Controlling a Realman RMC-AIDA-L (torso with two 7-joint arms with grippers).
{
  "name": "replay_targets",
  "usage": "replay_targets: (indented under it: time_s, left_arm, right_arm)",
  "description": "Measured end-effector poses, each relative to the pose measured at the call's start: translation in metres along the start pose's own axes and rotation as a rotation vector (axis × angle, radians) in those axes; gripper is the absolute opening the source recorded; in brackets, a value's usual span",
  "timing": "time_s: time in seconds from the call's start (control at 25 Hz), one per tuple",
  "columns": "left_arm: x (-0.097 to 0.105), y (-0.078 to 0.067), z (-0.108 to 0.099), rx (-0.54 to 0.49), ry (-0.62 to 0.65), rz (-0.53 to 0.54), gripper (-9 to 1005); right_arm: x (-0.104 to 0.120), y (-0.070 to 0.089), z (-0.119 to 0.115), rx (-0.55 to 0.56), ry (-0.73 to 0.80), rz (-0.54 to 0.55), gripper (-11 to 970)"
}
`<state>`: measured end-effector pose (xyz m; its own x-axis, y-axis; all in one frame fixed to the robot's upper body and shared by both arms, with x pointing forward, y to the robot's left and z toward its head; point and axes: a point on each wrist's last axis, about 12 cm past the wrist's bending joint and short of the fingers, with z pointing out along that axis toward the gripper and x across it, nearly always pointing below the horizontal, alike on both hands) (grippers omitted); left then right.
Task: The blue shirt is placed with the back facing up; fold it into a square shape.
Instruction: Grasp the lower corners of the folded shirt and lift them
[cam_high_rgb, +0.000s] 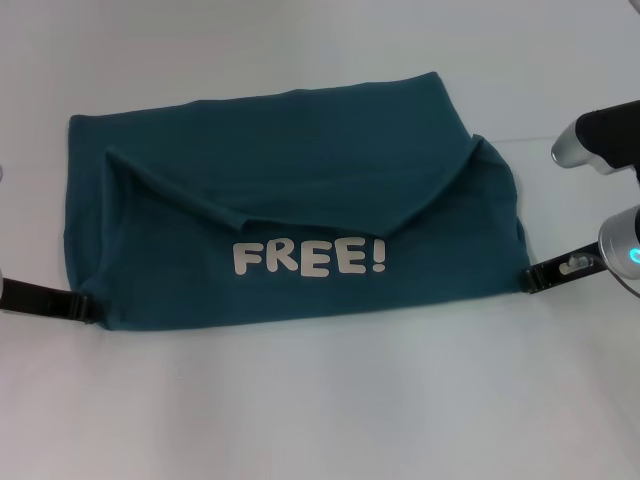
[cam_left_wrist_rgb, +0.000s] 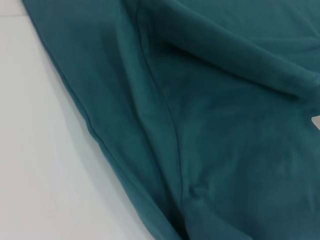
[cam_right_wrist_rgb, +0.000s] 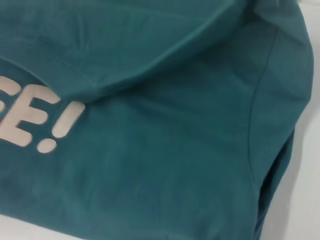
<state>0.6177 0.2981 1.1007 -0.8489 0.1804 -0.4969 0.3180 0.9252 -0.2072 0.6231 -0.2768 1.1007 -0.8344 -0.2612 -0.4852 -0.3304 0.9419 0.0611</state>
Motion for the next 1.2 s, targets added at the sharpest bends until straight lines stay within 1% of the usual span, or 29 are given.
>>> replay_targets:
  time_s: [0.12,0.2,0.24,0.32,0.48,0.72,0.88,1.04,1.2]
  left_arm:
    - [0.0,0.0,-0.001,0.007,0.005,-0.002,53]
    - [0.0,0.001,-0.005,0.018,0.014,-0.001,53]
    - [0.0,0.001,-0.007,0.024,0.019,0.0,53]
    - [-0.001,0.001,-0.012,0.039,0.031,0.003,53]
    - [0.002,0.0,-0.019,0.083,0.08,0.007,53]
    - [0.009,-0.001,-0.031,0.141,0.169,0.02,53]
    - [0.012,0.0,-0.041,0.166,0.224,0.029,54]
    - [0.021,0.0,-0.045,0.163,0.32,0.048,54]
    - [0.03,-0.004,-0.046,0.184,0.402,0.061,54]
  right_arm:
    - [-0.005,0.001,-0.008,-0.015,-0.01,-0.014,56]
    - [-0.009,0.004,-0.017,-0.03,-0.013,-0.029,56]
    - [-0.012,0.007,-0.025,-0.044,-0.011,-0.044,56]
    - [-0.013,0.009,-0.029,-0.054,-0.002,-0.053,56]
    - [-0.012,0.016,-0.044,-0.097,0.051,-0.088,55]
    - [-0.005,0.027,-0.06,-0.168,0.155,-0.137,56]
    - [0.004,0.035,-0.068,-0.225,0.244,-0.173,56]
    - [0.012,0.042,-0.07,-0.263,0.318,-0.197,56]
    - [0.021,0.047,-0.072,-0.302,0.389,-0.227,55]
